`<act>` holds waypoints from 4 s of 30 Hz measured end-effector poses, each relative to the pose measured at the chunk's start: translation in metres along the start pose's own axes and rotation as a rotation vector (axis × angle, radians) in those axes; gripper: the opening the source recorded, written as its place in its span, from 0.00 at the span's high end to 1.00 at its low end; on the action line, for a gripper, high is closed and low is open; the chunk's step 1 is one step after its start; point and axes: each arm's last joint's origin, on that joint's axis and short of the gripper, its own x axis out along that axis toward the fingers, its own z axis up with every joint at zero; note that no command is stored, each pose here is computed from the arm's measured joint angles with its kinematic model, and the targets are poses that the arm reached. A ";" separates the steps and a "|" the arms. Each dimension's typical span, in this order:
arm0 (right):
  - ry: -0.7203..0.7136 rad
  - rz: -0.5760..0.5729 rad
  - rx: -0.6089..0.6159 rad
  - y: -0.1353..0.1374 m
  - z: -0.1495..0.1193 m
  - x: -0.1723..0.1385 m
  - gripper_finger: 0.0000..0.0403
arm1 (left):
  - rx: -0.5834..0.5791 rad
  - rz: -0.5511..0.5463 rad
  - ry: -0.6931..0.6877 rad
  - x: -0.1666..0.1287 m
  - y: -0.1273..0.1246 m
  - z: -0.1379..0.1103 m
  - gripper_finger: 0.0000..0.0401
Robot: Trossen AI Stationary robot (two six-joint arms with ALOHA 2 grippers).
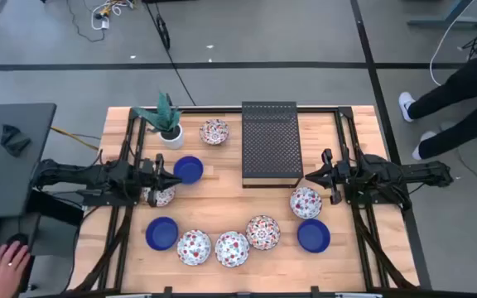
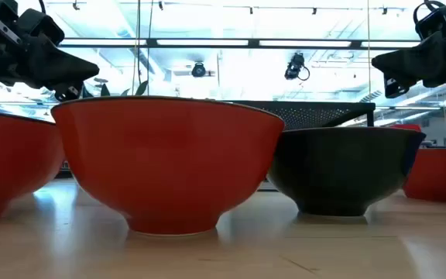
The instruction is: Pick & Place Mini bowls
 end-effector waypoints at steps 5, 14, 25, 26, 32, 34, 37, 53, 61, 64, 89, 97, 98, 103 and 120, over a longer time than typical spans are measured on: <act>0.000 0.000 0.000 0.000 0.000 0.000 0.92 | 0.000 0.000 0.000 0.000 0.000 0.000 0.93; 0.000 0.000 0.000 0.000 0.000 0.000 0.92 | 0.000 0.000 0.000 0.000 0.000 0.000 0.93; 0.001 0.000 0.000 0.000 0.000 0.000 0.92 | 0.000 0.000 0.000 0.000 0.000 0.000 0.93; 0.000 0.000 0.000 0.000 0.000 0.000 0.92 | 0.000 0.000 0.000 0.000 0.000 0.000 0.93; 0.000 0.000 0.000 0.000 0.000 0.000 0.92 | 0.000 0.000 0.000 0.000 0.000 0.000 0.93; 0.000 0.000 0.000 0.000 0.000 0.000 0.92 | 0.000 0.000 0.000 0.000 0.000 0.000 0.93; 0.000 0.000 0.000 0.000 0.000 0.000 0.92 | 0.000 0.000 0.000 0.000 0.000 0.000 0.93; 0.000 0.000 0.000 0.000 0.000 0.000 0.92 | 0.000 0.000 0.000 0.000 0.000 0.000 0.93; -0.121 0.044 0.382 0.001 0.012 -0.001 0.92 | 0.000 0.000 -0.001 0.000 0.000 0.000 0.93; -0.199 0.041 0.610 0.000 0.019 -0.002 0.92 | 0.001 0.008 -0.005 0.000 0.000 0.000 0.93; 0.261 0.132 -0.020 0.067 0.144 0.063 0.97 | -0.073 0.091 -0.086 0.000 0.002 0.006 0.93; 0.829 -0.006 0.037 0.091 0.135 0.095 0.87 | -0.089 0.091 -0.086 0.000 0.002 0.006 0.93; 0.874 -0.034 0.052 0.093 0.130 0.098 0.84 | -0.089 0.090 -0.086 0.000 0.002 0.006 0.94; 1.062 -0.158 0.094 0.103 0.095 0.117 0.69 | -0.088 0.091 -0.085 0.000 0.002 0.006 0.96; 1.359 -0.353 0.126 0.107 0.023 0.152 0.58 | -0.081 0.099 -0.060 0.001 0.002 0.004 0.97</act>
